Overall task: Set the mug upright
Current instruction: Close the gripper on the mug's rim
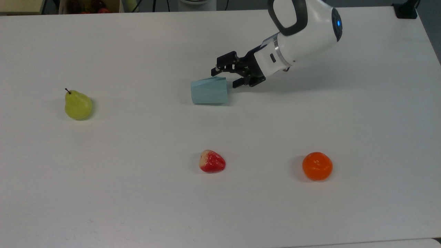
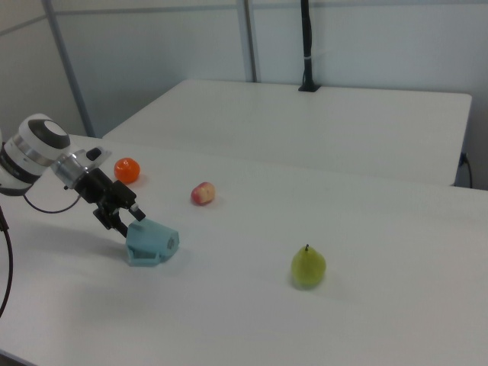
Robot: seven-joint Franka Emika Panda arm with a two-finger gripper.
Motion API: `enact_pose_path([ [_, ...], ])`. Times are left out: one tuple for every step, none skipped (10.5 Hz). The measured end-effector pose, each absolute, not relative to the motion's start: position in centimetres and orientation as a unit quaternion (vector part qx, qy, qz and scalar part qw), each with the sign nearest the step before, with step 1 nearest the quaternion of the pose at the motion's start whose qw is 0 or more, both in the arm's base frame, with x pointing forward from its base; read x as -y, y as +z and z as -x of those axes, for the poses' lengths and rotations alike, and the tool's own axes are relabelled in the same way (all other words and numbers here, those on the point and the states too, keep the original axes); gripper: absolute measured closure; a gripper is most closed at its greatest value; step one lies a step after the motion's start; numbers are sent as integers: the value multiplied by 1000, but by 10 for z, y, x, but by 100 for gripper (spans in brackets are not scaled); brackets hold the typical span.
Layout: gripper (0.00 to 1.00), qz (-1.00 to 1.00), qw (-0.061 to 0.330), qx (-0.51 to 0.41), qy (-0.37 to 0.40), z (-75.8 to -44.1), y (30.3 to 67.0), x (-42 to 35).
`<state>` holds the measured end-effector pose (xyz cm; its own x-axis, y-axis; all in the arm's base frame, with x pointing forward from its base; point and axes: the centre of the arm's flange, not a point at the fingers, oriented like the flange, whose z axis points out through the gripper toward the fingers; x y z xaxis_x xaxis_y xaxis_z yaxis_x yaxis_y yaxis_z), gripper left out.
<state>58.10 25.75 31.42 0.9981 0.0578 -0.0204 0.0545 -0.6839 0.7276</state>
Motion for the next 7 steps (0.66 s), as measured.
enact_pose_path([
  [0,-912,409,-31,5,-583,303,-255],
  [0,-908,418,-30,4,-586,295,-249],
  [3,-906,422,-26,0,-590,292,-241],
  [7,-906,423,-19,-2,-593,292,-232],
  [15,-906,423,-14,-4,-596,292,-226],
  [32,-906,422,-10,-4,-598,293,-222],
  [47,-907,422,-7,-4,-600,295,-219],
])
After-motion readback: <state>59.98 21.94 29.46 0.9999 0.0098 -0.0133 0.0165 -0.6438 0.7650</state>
